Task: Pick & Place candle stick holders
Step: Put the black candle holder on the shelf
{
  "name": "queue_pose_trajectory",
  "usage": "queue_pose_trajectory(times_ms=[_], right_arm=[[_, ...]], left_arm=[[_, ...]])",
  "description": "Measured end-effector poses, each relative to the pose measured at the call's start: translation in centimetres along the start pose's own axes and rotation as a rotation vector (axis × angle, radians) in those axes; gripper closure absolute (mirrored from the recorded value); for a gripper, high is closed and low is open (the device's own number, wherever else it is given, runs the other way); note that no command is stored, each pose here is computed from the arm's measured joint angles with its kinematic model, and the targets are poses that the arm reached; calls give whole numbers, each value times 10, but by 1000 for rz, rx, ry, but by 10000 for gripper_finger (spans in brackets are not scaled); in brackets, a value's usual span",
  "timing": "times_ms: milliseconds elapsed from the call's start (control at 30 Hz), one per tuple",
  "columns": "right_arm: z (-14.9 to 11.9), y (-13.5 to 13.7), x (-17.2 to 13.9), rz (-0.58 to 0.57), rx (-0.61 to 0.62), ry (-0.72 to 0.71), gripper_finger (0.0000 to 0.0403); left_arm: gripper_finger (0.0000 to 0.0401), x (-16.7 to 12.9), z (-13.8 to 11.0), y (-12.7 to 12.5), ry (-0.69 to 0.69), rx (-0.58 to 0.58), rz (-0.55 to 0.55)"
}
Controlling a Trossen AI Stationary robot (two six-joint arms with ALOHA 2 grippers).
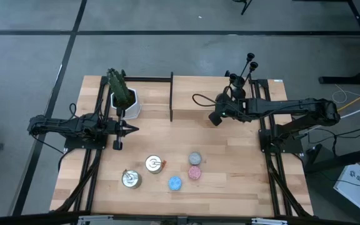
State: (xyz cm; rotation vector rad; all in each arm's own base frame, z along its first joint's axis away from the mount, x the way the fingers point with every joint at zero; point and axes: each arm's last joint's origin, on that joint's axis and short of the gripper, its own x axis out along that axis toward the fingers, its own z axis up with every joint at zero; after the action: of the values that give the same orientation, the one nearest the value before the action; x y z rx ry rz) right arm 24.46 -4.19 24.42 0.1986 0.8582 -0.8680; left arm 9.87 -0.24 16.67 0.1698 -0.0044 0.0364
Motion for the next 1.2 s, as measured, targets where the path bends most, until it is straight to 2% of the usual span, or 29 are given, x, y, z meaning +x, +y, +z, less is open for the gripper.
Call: queue_pose_trajectory(times_ms=[767,1200], right_arm=[[10,-26,15,-134,0,11,392],[22,-29,1,-70,48,63,392]], left_arm=[[397,0,0,0,0,0,0],[397,0,0,0,0,0,0]])
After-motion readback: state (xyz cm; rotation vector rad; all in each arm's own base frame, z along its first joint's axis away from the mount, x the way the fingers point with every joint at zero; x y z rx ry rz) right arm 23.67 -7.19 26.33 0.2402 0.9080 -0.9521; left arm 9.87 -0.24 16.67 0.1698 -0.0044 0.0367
